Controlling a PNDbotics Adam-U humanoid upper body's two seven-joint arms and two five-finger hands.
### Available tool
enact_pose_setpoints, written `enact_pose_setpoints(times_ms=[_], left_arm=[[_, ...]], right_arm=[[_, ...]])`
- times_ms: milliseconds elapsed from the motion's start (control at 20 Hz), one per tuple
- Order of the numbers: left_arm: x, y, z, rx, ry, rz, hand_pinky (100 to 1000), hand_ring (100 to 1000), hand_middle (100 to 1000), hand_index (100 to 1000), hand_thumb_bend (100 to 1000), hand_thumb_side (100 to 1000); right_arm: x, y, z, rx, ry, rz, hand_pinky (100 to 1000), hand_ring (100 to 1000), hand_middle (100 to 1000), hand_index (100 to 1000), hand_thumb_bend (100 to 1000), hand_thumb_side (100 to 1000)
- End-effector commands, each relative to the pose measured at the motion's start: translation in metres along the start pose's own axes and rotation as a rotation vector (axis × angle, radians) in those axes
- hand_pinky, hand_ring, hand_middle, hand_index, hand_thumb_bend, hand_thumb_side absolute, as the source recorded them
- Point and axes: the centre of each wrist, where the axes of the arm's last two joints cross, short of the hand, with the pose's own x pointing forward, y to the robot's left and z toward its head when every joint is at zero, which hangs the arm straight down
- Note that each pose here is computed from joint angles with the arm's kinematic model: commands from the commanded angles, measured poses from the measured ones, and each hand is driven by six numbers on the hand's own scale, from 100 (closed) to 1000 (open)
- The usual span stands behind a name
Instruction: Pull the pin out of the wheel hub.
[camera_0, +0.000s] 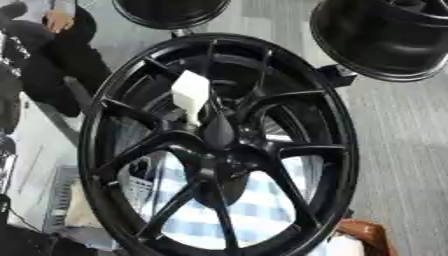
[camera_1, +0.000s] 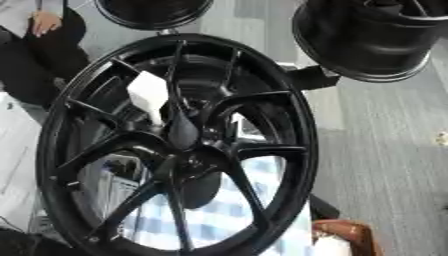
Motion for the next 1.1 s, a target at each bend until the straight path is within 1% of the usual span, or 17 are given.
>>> enact_pose_setpoints(times_ms=[50, 100, 200, 250, 450, 500, 550, 650, 800, 850, 950, 1100], left_arm=[[0.008, 0.003, -0.002, -0.003, -0.032, -0.017, 923, 726, 614, 841, 100, 739], [0.008, 0.003, -0.002, -0.003, -0.032, -0.017, 923, 727, 614, 842, 100, 738], [0.009, 0.003, -0.002, -0.004, -0.033, -0.017, 923, 727, 614, 842, 100, 738], [0.009, 0.003, -0.002, -0.004, -0.034, -0.017, 923, 727, 614, 842, 100, 738], [0.009, 0.003, -0.003, -0.006, -0.034, -0.016, 924, 727, 615, 841, 100, 738], [0.009, 0.003, -0.003, -0.007, -0.035, -0.016, 923, 727, 615, 841, 100, 737], [0.009, 0.003, -0.003, -0.007, -0.035, -0.016, 924, 727, 615, 841, 100, 737], [0.009, 0.003, -0.003, -0.008, -0.037, -0.016, 924, 727, 615, 841, 100, 735], [0.01, 0.003, -0.003, -0.01, -0.04, -0.016, 924, 727, 615, 841, 100, 734], [0.01, 0.003, -0.003, -0.01, -0.04, -0.016, 923, 727, 615, 841, 100, 734], [0.01, 0.003, -0.004, -0.011, -0.041, -0.016, 923, 728, 615, 841, 100, 733], [0.011, 0.003, -0.004, -0.012, -0.045, -0.018, 923, 727, 615, 840, 100, 731]], right_arm=[[-0.009, -0.008, 0.003, -0.016, 0.02, 0.011, 919, 953, 857, 868, 173, 319], [-0.01, -0.006, 0.003, -0.022, 0.02, 0.001, 919, 952, 855, 867, 181, 275], [-0.012, -0.004, 0.003, -0.033, 0.024, -0.018, 918, 950, 853, 865, 196, 309], [-0.013, -0.003, 0.003, -0.04, 0.032, -0.024, 917, 949, 852, 863, 208, 344], [-0.015, 0.001, 0.003, -0.054, 0.053, -0.039, 913, 937, 838, 856, 174, 316], [-0.015, 0.002, 0.003, -0.059, 0.054, -0.042, 910, 925, 823, 849, 146, 300], [-0.015, 0.002, 0.003, -0.069, 0.057, -0.046, 905, 905, 800, 839, 100, 261], [-0.014, 0.001, 0.003, -0.106, 0.068, -0.059, 902, 883, 780, 829, 100, 234], [-0.008, 0.001, 0.004, -0.155, 0.05, -0.09, 900, 870, 765, 821, 100, 270], [-0.006, 0.001, 0.004, -0.168, 0.04, -0.101, 900, 867, 761, 819, 100, 254], [-0.003, 0.001, 0.004, -0.187, 0.022, -0.123, 899, 864, 756, 813, 100, 267], [0.001, 0.001, 0.005, -0.199, -0.003, -0.15, 900, 866, 754, 808, 100, 251]])
